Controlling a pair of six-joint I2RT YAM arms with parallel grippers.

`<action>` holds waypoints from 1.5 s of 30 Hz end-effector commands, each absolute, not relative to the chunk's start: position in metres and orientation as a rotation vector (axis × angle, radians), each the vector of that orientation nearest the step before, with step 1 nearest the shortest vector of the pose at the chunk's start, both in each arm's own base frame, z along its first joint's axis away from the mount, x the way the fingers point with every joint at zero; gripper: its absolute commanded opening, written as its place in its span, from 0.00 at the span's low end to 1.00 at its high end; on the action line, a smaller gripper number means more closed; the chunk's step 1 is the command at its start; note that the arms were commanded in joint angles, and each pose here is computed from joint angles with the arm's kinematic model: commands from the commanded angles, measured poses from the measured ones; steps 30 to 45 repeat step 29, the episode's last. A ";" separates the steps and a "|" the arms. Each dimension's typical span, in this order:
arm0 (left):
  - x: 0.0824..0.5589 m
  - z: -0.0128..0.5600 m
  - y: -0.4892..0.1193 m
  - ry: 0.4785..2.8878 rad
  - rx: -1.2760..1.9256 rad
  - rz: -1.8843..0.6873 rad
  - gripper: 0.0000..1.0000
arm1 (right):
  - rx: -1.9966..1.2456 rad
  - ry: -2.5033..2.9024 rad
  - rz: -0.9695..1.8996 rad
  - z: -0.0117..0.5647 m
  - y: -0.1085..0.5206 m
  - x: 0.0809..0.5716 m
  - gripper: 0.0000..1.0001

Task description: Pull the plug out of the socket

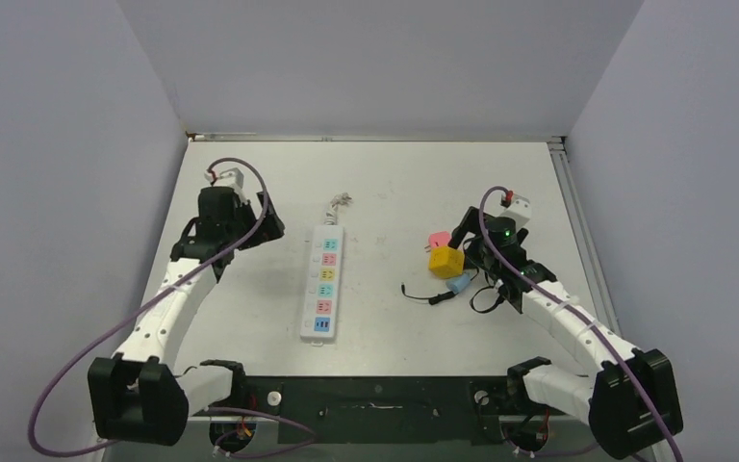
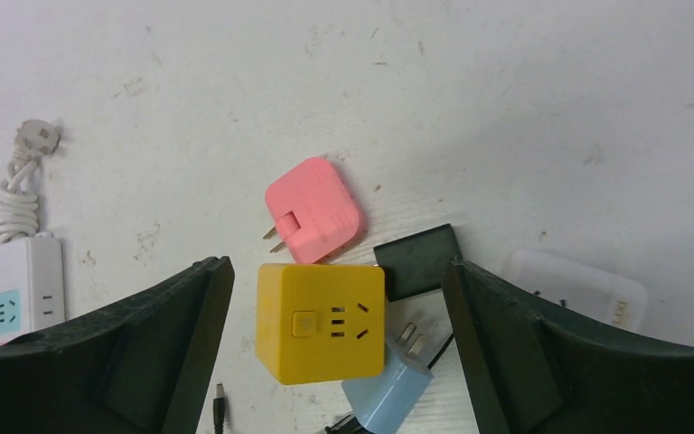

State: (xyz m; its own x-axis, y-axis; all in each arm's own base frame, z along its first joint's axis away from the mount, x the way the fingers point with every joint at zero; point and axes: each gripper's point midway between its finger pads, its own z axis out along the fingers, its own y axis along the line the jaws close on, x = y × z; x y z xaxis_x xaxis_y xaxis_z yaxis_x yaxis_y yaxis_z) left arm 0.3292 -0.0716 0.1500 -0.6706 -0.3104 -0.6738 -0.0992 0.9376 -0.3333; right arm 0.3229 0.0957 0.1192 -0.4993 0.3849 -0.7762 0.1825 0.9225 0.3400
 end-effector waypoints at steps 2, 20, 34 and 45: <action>0.330 0.220 -0.034 2.011 -0.329 -0.200 0.96 | 0.379 1.970 0.178 0.169 0.071 0.322 0.90; 0.280 0.307 -0.019 1.598 -0.250 -0.204 0.96 | 0.320 1.555 -0.022 0.272 0.012 0.285 0.90; 0.281 0.302 -0.018 1.626 -0.261 -0.194 0.96 | 0.332 1.552 -0.030 0.273 0.010 0.283 0.90; 0.281 0.302 -0.018 1.626 -0.261 -0.194 0.96 | 0.332 1.552 -0.030 0.273 0.010 0.283 0.90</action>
